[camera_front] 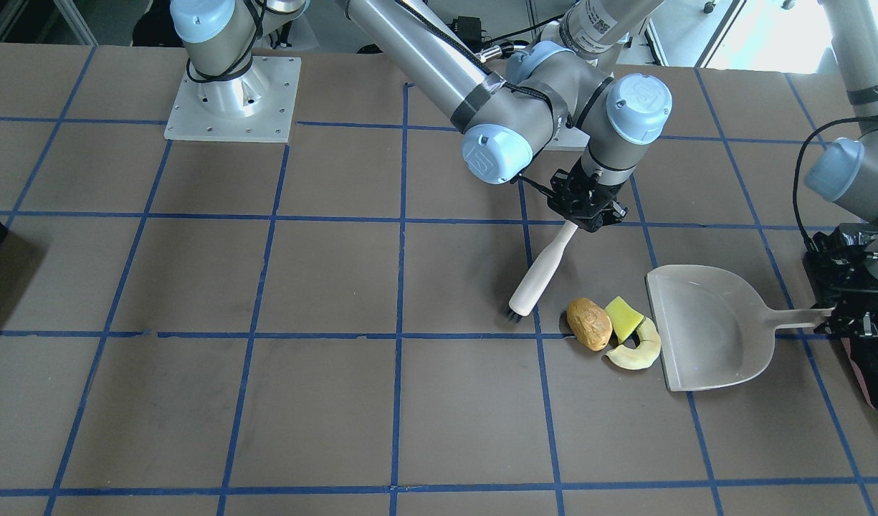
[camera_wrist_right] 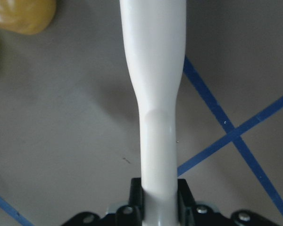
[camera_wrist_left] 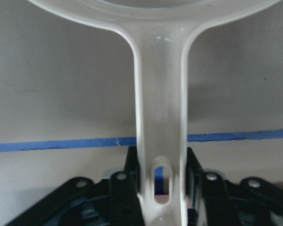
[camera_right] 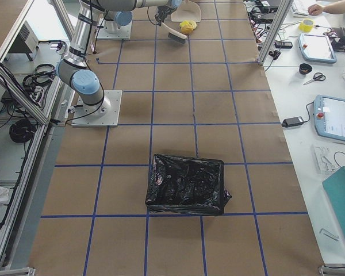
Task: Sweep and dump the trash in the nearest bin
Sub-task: 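Sweep the trash with the right gripper's brush into the held dustpan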
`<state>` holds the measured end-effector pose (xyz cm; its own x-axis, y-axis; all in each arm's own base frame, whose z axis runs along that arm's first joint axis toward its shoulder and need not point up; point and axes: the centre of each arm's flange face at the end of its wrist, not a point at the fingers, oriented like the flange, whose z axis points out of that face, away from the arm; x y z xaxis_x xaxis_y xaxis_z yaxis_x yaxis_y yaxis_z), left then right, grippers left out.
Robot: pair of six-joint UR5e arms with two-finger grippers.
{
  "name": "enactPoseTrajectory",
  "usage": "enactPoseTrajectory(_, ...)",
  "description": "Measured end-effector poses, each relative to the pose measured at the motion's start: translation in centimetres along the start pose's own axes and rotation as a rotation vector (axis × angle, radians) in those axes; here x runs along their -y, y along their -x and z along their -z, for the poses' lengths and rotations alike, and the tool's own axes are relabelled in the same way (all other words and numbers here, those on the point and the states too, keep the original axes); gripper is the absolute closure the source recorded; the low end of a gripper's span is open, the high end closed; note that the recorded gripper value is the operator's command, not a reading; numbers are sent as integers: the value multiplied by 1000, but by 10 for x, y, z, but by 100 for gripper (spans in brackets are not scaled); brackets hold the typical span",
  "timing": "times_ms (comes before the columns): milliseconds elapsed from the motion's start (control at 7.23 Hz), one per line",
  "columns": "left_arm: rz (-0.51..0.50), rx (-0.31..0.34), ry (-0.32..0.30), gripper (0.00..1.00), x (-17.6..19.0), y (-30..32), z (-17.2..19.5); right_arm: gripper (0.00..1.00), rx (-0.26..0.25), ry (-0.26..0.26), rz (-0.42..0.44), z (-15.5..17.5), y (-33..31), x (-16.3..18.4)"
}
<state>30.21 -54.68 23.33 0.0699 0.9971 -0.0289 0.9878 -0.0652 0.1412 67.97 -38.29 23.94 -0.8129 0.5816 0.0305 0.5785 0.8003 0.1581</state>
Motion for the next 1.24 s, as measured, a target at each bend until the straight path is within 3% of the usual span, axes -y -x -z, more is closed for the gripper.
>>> enactPoseTrajectory(276, 7, -2, 0, 100, -1, 1, -1, 100, 4, 33, 123, -3, 26, -1)
enactPoseTrajectory(691, 18, -3, 4, 100, -2, 2, -2, 100, 10, 38, 396, -6, 36, 3)
enactPoseTrajectory(1244, 23, -6, -1, 100, -1, 1, -4, 100, 8, 33, 594, -11, 39, 9)
